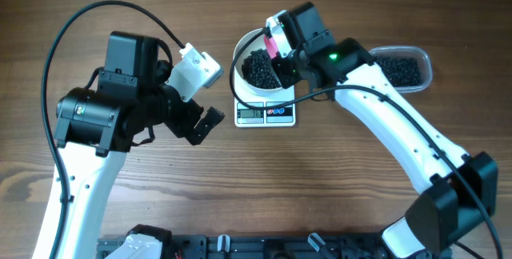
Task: Scoop item into bowl and weigh 150g on scale
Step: 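Move the scoop back over the bean tub with the right gripper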
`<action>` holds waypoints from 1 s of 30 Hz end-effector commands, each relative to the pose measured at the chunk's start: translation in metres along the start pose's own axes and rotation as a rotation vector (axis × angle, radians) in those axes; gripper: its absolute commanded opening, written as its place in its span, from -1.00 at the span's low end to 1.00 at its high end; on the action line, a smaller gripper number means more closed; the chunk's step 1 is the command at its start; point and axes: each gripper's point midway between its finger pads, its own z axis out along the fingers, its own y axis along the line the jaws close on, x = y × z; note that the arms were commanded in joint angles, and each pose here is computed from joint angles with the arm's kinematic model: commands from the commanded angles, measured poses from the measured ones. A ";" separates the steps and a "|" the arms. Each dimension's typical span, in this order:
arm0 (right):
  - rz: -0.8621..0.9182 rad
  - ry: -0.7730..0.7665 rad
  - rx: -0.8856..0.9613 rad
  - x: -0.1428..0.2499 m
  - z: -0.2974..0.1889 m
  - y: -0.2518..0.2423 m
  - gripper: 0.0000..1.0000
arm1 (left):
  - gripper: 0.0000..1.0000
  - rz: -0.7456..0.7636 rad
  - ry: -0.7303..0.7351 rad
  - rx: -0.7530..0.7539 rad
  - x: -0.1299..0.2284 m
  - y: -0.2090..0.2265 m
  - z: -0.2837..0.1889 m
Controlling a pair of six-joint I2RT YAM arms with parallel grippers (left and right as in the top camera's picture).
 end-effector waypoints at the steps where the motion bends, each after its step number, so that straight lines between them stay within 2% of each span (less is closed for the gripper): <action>1: 0.206 -0.116 0.149 -0.016 -0.055 -0.054 -0.92 | 1.00 0.014 -0.012 -0.008 -0.004 0.003 -0.003; 5: 0.357 -0.127 0.266 0.016 -0.116 -0.126 -0.91 | 1.00 0.014 -0.012 -0.008 -0.004 0.003 -0.003; 8: 0.481 -0.020 0.341 0.061 -0.128 -0.171 -0.91 | 1.00 0.015 -0.011 -0.009 -0.004 0.003 -0.003; 12: 0.560 0.076 0.297 0.086 -0.109 -0.187 -0.91 | 1.00 0.014 -0.012 -0.008 -0.004 0.003 -0.003; 14: 0.549 0.249 0.314 0.117 -0.080 -0.193 -0.91 | 1.00 0.015 -0.012 -0.008 -0.004 0.003 -0.003; 19: 0.557 0.392 0.312 0.141 -0.027 -0.201 -0.91 | 1.00 0.014 -0.012 -0.008 -0.004 0.003 -0.003; 22: 0.563 0.420 0.331 0.147 -0.005 -0.208 -0.91 | 1.00 0.014 -0.011 -0.009 -0.004 0.003 -0.003; 25: 0.581 0.416 0.494 0.153 -0.013 -0.236 -0.91 | 1.00 0.014 -0.012 -0.008 -0.004 0.003 -0.003; 30: 0.592 0.430 0.505 0.160 -0.017 -0.243 -0.91 | 1.00 0.015 -0.012 -0.008 -0.004 0.003 -0.003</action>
